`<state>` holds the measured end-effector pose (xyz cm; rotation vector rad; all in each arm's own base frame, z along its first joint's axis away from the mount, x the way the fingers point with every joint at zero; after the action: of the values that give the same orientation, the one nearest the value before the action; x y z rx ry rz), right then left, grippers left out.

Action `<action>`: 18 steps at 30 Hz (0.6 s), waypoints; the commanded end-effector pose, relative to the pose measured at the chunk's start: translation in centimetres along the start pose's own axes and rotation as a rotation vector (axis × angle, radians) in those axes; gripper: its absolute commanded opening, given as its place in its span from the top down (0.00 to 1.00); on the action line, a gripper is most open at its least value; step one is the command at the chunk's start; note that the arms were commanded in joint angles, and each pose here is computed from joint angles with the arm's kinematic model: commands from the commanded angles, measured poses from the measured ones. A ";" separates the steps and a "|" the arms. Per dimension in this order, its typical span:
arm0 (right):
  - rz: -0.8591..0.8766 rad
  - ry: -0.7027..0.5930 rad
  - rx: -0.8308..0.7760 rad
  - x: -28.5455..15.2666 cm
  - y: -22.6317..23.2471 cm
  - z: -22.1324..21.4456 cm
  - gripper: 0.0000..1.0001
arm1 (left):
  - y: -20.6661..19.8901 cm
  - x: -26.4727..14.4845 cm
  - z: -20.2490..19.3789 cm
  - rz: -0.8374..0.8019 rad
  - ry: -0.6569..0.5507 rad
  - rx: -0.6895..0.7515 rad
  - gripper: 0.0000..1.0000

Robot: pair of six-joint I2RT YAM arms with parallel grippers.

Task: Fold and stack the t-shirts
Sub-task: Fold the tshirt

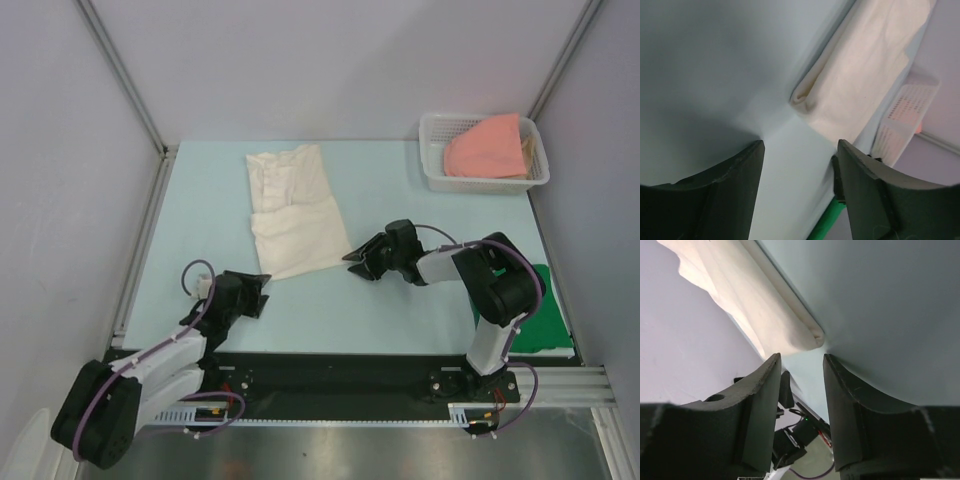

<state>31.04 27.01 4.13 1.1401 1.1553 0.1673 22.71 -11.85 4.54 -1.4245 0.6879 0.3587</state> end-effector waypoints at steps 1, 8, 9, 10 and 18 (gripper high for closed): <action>-0.052 -0.135 0.080 0.7 -2.1 1.5 0.55 | 0.4 0.7 0.9 -0.014 -0.074 -0.124 0.36; -0.075 -0.160 0.129 0.6 -3.3 1.7 0.58 | 0.9 1.5 1.3 0.018 -0.103 -0.222 0.53; -0.079 -0.157 0.129 0.6 -3.5 1.5 0.58 | 0.8 1.5 1.2 0.012 -0.102 -0.225 0.54; -0.083 -0.159 0.131 0.6 -3.6 1.6 0.58 | 0.8 1.6 1.3 0.015 -0.106 -0.222 0.54; -0.106 -0.154 0.132 0.6 -3.8 1.9 0.60 | 1.0 2.2 1.4 0.022 -0.117 -0.211 0.49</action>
<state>31.86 26.53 3.94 1.2539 1.0702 0.0814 24.48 -11.43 3.74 -1.6184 0.5900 0.4901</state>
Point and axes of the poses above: each gripper's point midway between its finger pads, its own x axis out along the fingers, its own y axis along the line the jaws close on, z = x × y, the point moved 2 cm from there along -x, back along the fingers, and after that the axes turned 4 degrees about -x, right-handed, at the moved point
